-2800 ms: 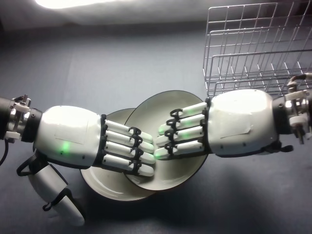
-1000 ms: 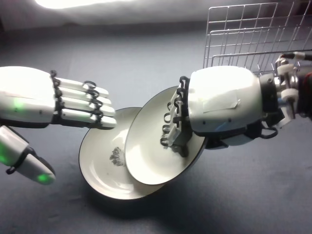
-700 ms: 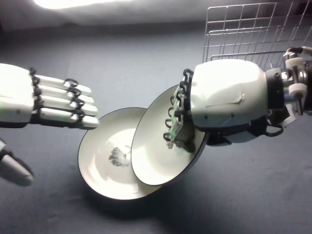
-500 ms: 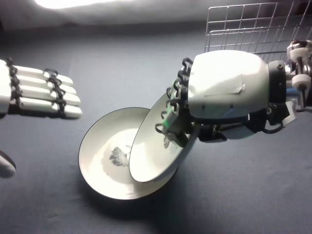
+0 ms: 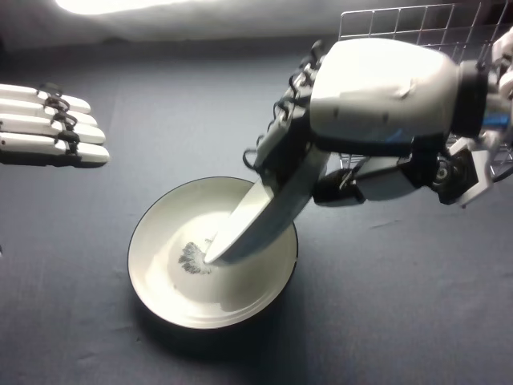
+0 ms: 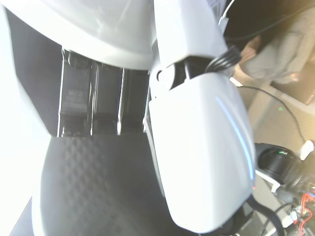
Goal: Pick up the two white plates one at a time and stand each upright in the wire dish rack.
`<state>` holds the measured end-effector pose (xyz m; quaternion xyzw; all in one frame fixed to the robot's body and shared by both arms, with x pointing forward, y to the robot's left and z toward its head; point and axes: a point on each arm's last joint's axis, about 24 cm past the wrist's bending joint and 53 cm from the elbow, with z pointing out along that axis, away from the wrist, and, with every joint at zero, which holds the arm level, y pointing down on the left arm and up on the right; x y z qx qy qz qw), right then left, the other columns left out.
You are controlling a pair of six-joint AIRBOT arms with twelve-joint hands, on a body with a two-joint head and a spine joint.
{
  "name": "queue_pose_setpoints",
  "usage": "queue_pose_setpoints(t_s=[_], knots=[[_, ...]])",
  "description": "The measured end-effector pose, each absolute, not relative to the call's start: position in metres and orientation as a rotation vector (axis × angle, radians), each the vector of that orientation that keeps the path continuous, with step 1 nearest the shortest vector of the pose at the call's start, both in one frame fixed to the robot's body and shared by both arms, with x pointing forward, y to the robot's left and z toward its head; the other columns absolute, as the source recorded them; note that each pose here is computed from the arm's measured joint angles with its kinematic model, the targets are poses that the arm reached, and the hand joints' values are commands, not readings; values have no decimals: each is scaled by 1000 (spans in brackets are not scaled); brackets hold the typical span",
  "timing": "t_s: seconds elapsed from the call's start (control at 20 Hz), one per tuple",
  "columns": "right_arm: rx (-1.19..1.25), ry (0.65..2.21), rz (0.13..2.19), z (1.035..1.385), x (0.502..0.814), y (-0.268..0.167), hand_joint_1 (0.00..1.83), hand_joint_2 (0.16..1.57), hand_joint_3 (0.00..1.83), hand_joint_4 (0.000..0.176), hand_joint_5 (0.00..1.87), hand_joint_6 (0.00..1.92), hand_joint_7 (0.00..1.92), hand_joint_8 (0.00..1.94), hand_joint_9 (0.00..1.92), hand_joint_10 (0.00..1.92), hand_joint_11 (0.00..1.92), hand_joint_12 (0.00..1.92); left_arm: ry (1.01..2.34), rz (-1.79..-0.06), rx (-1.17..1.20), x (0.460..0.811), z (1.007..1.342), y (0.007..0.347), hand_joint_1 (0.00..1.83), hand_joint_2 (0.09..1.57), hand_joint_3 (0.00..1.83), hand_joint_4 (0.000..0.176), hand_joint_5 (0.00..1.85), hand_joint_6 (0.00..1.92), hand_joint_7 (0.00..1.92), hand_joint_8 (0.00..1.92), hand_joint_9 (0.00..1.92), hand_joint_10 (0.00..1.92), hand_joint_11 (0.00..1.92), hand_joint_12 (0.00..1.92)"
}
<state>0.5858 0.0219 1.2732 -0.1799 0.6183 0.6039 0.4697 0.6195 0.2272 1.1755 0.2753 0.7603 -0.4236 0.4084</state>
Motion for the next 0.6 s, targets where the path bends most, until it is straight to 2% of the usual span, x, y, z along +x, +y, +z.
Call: queue_pose_setpoints(t_s=[0.05,0.3,0.4,0.5,0.6], knots=[[-421,1513,1491,1276,586,21,1500,1043,0,0,998,856,1129,627,1094,741,984,1347,1917,-1065,692,620,1176,228,0,1056,0,0,0,0,0,0,0,0,0,0],[-283,1516,1582,1289,584,15,1498,1050,0,0,998,857,1082,695,1080,780,971,1362,1915,-1080,686,618,1176,228,0,1057,0,0,0,0,0,0,0,0,0,0],[-196,1519,1611,1295,591,8,1496,1066,0,0,972,893,1052,754,1034,851,935,1418,1904,-1085,693,618,1178,228,0,1051,0,0,0,0,0,0,0,0,0,0],[-104,1518,1630,1302,602,-1,1499,1049,0,0,1001,839,1089,687,1082,778,977,1364,1904,-1080,698,619,1177,228,0,1072,7,0,0,0,0,0,0,0,0,0],[8,1515,1664,1311,613,-9,1498,1052,1,0,1002,855,1062,718,1074,787,976,1359,1903,-1081,706,619,1175,227,0,1060,1,0,0,0,0,0,0,0,0,0]])
